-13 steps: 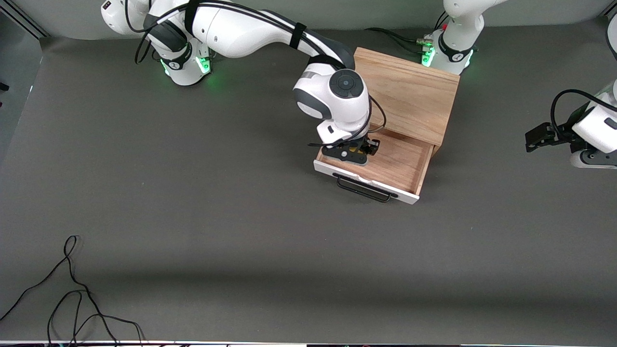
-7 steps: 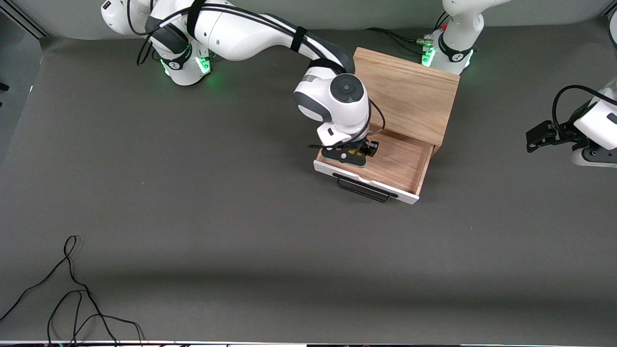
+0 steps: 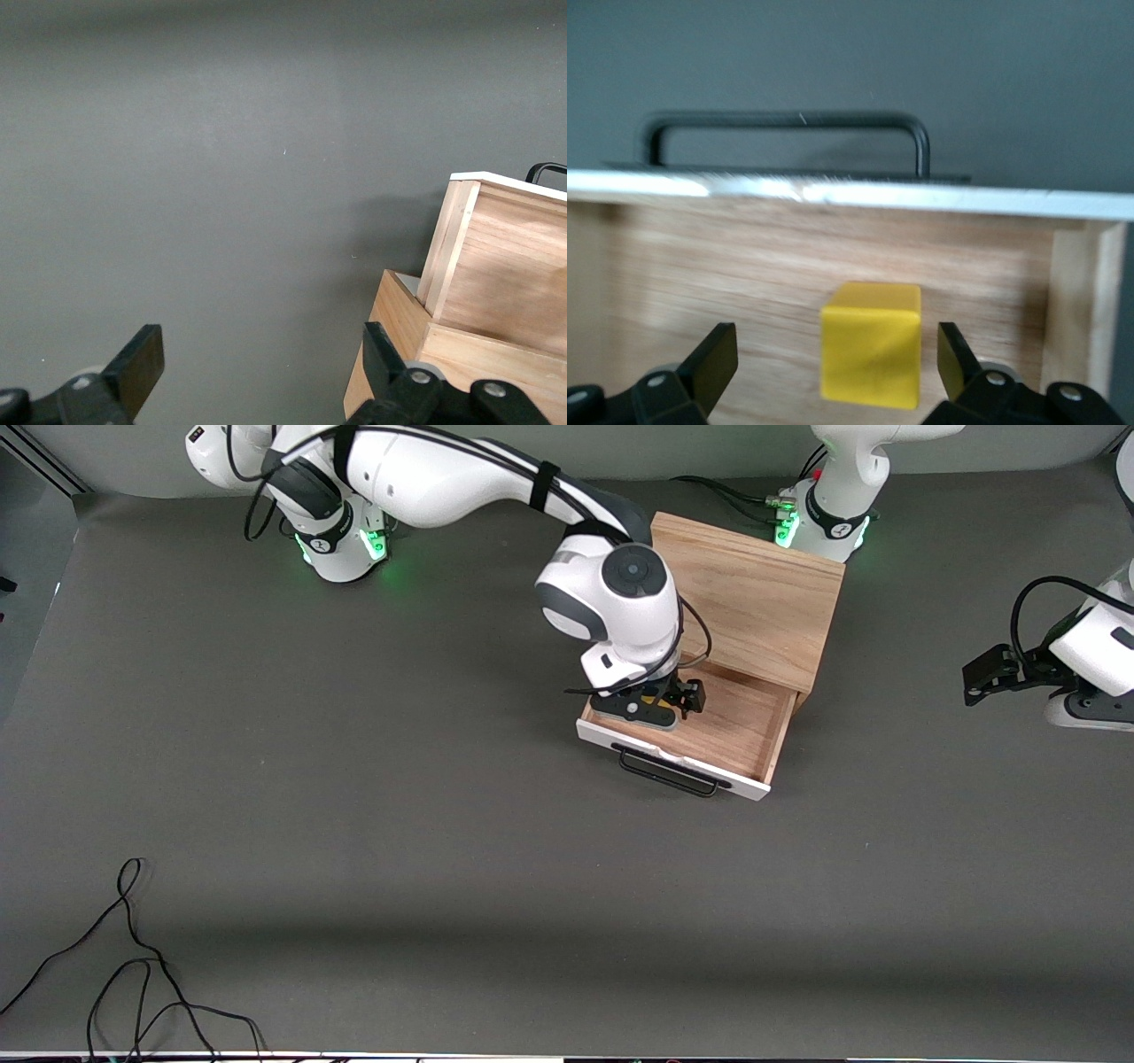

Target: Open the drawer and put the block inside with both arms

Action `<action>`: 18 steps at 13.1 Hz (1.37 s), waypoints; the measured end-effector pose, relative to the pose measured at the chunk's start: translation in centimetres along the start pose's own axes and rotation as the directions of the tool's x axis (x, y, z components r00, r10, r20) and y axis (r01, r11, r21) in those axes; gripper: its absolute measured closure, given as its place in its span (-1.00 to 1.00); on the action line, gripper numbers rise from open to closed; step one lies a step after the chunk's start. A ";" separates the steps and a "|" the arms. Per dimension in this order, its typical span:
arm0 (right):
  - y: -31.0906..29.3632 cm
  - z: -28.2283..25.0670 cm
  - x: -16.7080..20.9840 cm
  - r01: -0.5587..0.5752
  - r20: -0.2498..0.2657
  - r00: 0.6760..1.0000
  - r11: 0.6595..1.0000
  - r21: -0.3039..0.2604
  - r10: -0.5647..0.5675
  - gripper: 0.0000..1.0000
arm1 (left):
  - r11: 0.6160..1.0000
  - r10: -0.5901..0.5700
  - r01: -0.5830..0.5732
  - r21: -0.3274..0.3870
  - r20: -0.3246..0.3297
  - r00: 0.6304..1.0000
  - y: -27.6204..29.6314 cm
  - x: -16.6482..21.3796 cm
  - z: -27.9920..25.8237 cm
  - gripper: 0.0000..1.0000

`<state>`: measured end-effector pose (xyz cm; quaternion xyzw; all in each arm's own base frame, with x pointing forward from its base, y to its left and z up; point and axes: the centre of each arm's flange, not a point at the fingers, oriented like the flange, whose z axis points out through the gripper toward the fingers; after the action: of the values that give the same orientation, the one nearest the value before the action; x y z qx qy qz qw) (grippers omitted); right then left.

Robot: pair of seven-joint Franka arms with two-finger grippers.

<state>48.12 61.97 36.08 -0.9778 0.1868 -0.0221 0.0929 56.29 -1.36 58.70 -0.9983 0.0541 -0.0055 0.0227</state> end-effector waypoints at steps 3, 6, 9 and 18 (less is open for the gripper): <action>1.6 -8.1 6.6 -0.003 -0.061 0.998 0.999 0.044 0.006 -1.00 | 1.000 -0.004 0.004 -0.001 0.014 1.000 -0.2 -0.2 -0.2 -1.00; 6.9 -16.2 15.7 0.003 -0.049 0.999 0.997 0.080 0.001 -1.00 | 1.000 -0.009 0.010 -0.005 0.013 1.000 -0.2 -0.3 -0.7 -1.00; 15.3 -23.0 23.4 0.015 -0.042 0.999 1.000 0.026 -0.014 -1.00 | 0.999 -0.028 0.028 -0.022 0.012 1.000 0.0 -0.3 -0.9 -1.00; 40.8 -33.5 33.6 0.039 -0.035 0.999 0.997 -0.062 -0.041 -1.00 | 0.999 -0.041 0.042 -0.027 0.044 0.998 -0.2 -0.7 -0.8 -1.00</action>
<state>61.97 6.56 61.48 -0.9831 0.1694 -0.0361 0.0589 55.58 -1.14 59.51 -0.9993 0.0330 0.0167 0.0096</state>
